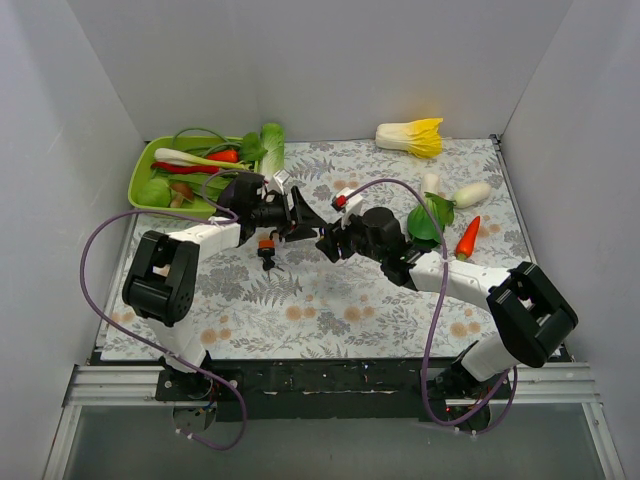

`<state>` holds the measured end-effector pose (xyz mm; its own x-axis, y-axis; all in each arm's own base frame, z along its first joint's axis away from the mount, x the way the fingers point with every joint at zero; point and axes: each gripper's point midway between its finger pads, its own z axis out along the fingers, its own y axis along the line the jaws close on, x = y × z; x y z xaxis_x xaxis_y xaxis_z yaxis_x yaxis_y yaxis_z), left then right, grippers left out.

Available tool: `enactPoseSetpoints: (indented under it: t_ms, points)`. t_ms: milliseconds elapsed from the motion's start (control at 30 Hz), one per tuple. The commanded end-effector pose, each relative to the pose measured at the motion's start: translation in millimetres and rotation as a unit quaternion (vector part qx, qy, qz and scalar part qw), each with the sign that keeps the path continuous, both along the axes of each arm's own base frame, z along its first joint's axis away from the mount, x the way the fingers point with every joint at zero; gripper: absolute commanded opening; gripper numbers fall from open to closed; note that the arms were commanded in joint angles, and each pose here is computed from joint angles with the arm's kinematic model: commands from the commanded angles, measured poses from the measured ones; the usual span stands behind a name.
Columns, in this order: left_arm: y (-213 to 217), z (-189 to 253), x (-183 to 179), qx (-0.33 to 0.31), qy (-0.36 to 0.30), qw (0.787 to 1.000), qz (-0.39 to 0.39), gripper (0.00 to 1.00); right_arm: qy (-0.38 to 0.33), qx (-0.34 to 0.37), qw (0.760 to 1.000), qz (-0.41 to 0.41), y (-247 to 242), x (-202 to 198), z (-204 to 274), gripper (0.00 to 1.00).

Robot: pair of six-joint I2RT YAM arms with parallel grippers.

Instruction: Unlock with the key

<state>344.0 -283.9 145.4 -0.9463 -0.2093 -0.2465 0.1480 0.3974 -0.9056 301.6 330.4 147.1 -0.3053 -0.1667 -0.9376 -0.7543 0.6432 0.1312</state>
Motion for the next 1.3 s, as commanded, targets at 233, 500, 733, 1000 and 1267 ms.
enactPoseSetpoints:
  t_ms: [233,500,733,1000,1267]
  points:
    - [-15.8,8.4,-16.3,-0.028,-0.012,0.998,-0.064,0.37,-0.064,0.045,0.997,0.025,16.2,6.2,50.7,0.03]
    - [-19.4,9.4,-21.3,-0.038,-0.007,0.997,-0.068,0.0,-0.057,0.04,0.997,0.024,15.5,5.7,51.3,0.09]
    - [-14.8,7.7,-20.6,-0.049,0.016,0.998,-0.042,0.0,-0.053,0.033,0.998,-0.022,-3.5,7.6,64.4,0.62]
    - [3.7,10.5,-3.3,-0.011,-0.006,0.999,0.053,0.0,-0.031,0.018,0.994,-0.103,-36.1,2.3,59.5,0.67]
    - [15.4,23.0,1.5,-0.005,-0.03,0.994,0.106,0.0,0.048,0.033,0.991,-0.119,-27.6,-5.8,35.6,0.62]
